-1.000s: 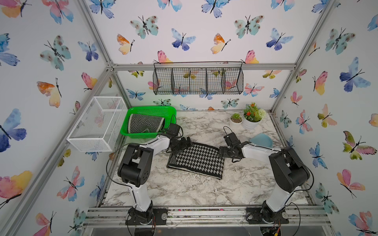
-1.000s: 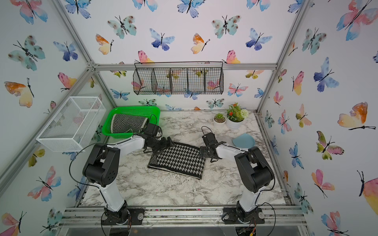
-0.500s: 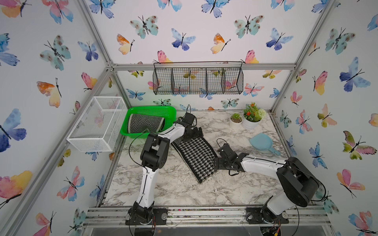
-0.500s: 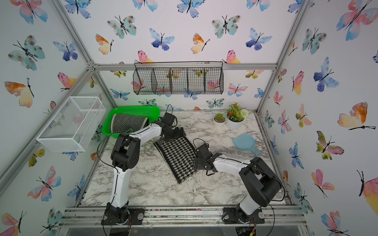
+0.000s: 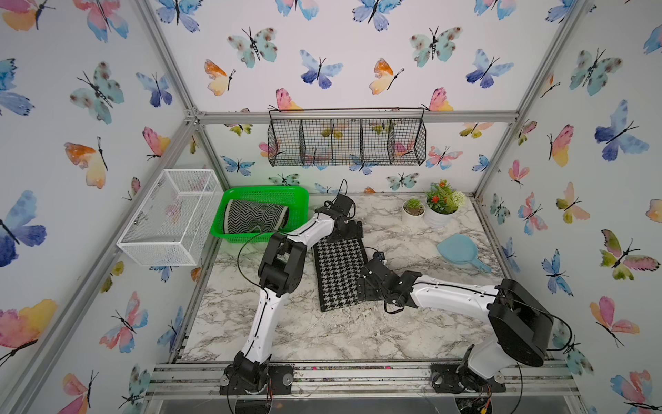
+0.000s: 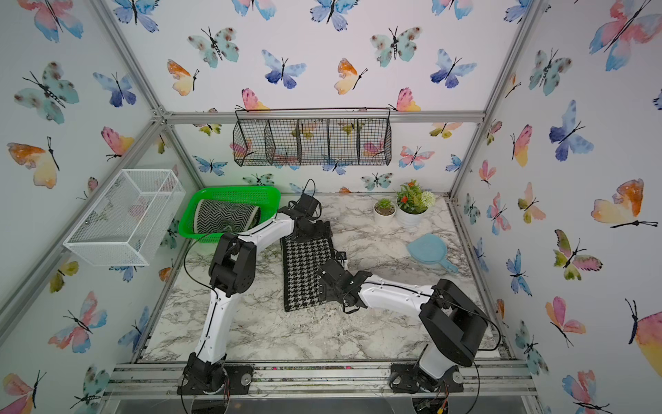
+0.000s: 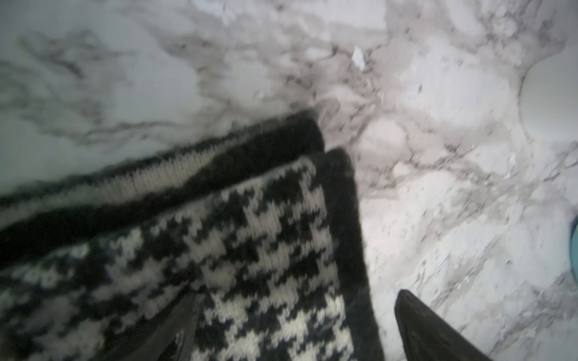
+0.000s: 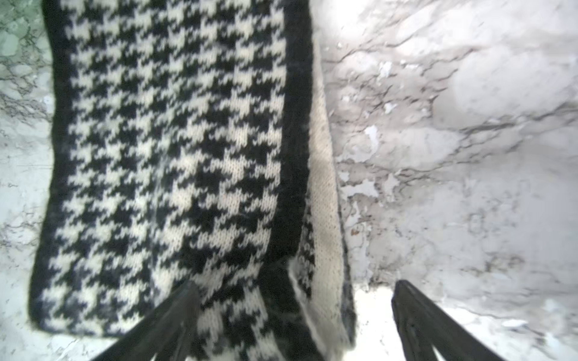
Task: Roll up the scarf and place it into the basket
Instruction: Adjust the scarf at the center of the board.
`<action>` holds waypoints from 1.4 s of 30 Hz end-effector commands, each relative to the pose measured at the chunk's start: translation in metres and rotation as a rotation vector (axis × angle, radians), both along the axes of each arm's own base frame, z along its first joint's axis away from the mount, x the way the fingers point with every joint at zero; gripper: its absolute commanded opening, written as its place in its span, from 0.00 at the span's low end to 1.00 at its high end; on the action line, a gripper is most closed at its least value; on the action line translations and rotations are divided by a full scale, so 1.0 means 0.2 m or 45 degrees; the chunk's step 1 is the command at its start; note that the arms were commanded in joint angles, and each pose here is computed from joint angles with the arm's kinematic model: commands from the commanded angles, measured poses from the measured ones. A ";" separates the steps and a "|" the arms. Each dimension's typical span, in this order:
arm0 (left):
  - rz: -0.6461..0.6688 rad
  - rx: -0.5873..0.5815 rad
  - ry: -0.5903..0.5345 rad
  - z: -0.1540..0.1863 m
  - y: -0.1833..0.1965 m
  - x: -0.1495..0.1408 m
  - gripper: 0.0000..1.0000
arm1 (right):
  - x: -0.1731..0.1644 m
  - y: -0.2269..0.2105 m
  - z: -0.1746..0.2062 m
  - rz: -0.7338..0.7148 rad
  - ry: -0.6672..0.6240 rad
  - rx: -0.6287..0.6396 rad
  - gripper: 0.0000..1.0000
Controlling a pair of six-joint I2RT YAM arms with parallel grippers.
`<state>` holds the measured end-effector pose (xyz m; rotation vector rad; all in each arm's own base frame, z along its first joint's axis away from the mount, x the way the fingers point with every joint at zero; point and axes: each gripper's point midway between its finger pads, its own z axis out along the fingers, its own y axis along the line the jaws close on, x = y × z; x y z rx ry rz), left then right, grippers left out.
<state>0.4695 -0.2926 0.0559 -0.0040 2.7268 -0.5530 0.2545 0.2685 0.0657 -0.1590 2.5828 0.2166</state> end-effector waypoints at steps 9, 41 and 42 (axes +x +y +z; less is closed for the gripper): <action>-0.060 -0.313 0.088 0.31 0.13 -0.60 0.99 | -0.01 -0.15 -0.12 -0.005 0.026 -0.219 0.98; 0.056 -0.018 0.188 -0.10 0.33 -0.20 0.99 | -0.21 0.03 -0.12 0.086 0.019 -0.145 0.97; 0.050 -0.054 0.165 -0.06 0.32 -0.21 0.99 | -0.19 0.02 -0.07 0.092 -0.022 -0.156 0.97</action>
